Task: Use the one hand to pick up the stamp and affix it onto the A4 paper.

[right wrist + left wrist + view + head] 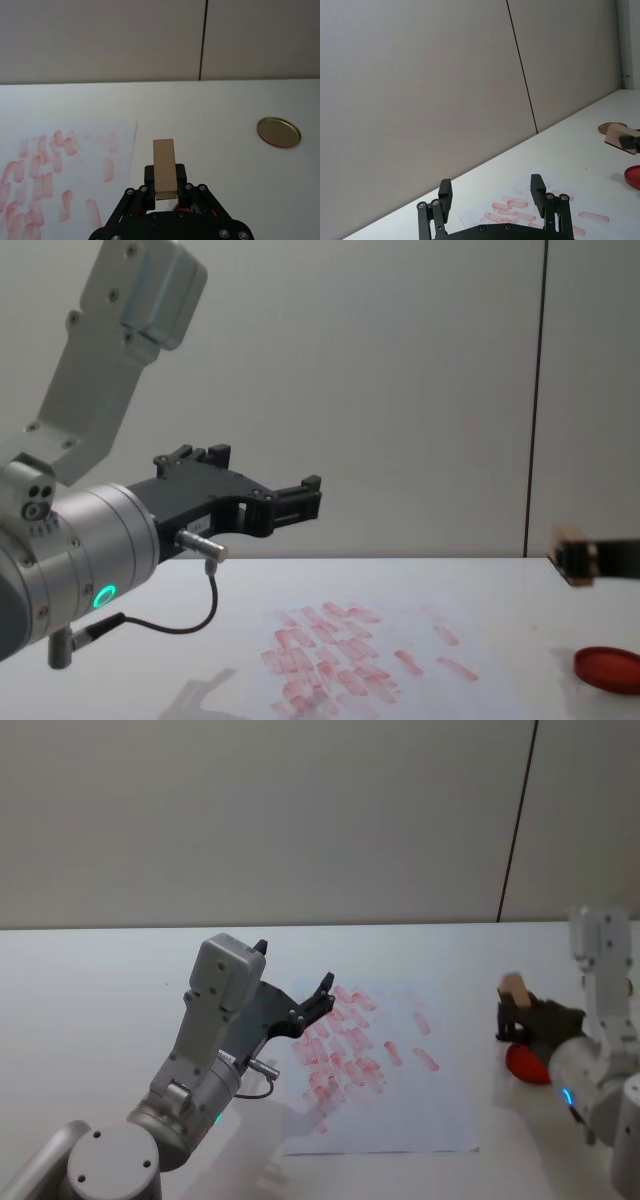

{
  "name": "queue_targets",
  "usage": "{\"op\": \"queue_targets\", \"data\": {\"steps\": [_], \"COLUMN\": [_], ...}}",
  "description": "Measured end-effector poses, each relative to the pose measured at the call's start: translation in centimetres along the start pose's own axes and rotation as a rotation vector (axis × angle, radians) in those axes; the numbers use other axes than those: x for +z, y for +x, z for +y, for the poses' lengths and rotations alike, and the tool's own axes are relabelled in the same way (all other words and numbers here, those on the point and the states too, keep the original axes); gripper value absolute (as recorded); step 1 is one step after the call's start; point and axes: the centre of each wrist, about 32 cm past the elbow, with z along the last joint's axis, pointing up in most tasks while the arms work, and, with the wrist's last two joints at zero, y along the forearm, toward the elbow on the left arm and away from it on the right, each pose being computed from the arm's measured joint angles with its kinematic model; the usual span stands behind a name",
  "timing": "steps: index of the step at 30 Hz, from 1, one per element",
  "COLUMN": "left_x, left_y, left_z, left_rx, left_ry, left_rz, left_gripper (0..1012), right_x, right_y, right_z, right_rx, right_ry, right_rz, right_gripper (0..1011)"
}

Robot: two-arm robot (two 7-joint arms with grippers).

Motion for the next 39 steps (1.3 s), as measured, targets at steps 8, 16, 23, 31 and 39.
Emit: {"op": "queue_targets", "data": {"steps": [8,16,23,31,39], "left_x": [0.0,0.0,0.0,0.0,0.0], "left_y": [0.0,0.0,0.0,0.0,0.0], "left_z": [0.0,0.0,0.0,0.0,0.0], "left_rx": [0.0,0.0,0.0,0.0,0.0], "left_ry": [0.0,0.0,0.0,0.0,0.0], "left_rz": [0.0,0.0,0.0,0.0,0.0], "left_gripper": [993,993,993,993,993], "right_x": [-1.6,-2.8,-3.5,-4.0,-4.3], "right_y": [1.0,1.6,2.0,2.2,2.4], "right_z": [-0.4,-0.4,-0.3,0.1,0.4], "right_rx": [-0.036,-0.056,-0.059,-0.053,-0.044], "right_ry": [-0.061,-0.097,-0.097,-0.089,-0.072], "right_rz": [0.017,0.024,0.028,0.029,0.026], "right_gripper": [219,219,219,333,595]}}
